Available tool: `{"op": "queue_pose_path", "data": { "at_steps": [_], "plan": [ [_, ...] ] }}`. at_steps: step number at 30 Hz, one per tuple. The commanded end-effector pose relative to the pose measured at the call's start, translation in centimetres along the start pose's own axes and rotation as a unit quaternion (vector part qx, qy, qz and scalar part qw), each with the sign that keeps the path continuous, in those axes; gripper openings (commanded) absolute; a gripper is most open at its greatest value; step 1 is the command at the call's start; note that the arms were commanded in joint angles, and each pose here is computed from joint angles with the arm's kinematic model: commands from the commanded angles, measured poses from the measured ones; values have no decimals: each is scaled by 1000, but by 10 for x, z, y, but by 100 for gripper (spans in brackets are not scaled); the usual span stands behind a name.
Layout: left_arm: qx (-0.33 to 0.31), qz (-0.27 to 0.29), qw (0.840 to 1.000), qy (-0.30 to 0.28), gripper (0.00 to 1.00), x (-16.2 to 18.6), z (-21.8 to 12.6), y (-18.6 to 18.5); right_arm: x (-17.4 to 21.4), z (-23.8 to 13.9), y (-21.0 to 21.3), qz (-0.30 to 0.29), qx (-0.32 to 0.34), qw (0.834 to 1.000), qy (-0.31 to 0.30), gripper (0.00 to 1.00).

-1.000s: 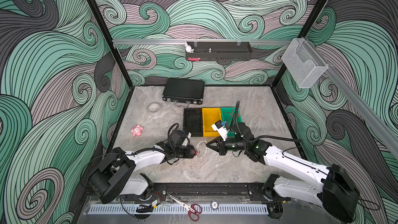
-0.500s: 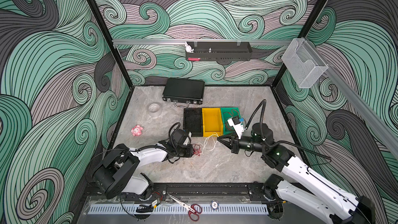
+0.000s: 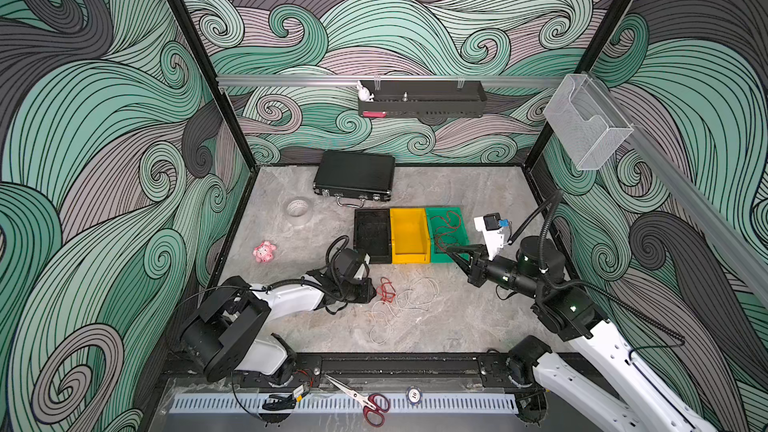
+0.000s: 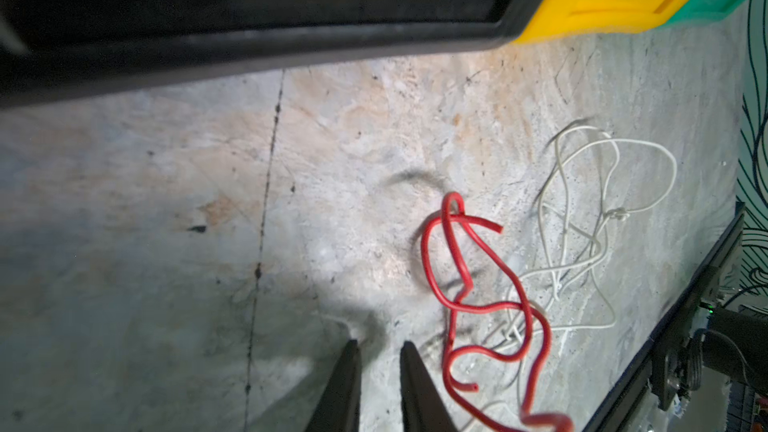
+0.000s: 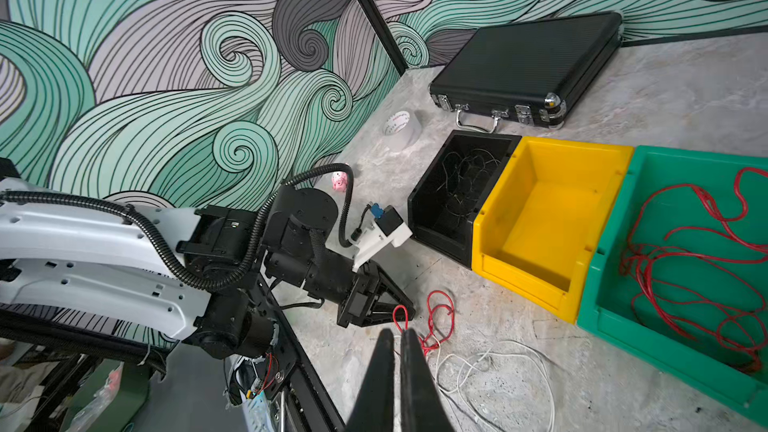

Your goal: Untangle the cables

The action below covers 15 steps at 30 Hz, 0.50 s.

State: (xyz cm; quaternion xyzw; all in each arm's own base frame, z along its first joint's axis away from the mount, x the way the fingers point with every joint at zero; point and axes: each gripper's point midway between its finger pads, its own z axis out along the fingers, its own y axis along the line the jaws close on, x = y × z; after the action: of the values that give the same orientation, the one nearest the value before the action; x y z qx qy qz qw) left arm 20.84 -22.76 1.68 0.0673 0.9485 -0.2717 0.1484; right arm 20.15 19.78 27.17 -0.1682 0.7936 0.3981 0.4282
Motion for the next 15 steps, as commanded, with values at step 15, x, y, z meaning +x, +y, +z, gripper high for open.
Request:
{"op": "queue_pose_path", "data": {
  "at_steps": [15],
  "plan": [
    [17,21,1000,4,46,-7,-38,-26,98,54,-82,86,116,979,143,49]
  ]
}}
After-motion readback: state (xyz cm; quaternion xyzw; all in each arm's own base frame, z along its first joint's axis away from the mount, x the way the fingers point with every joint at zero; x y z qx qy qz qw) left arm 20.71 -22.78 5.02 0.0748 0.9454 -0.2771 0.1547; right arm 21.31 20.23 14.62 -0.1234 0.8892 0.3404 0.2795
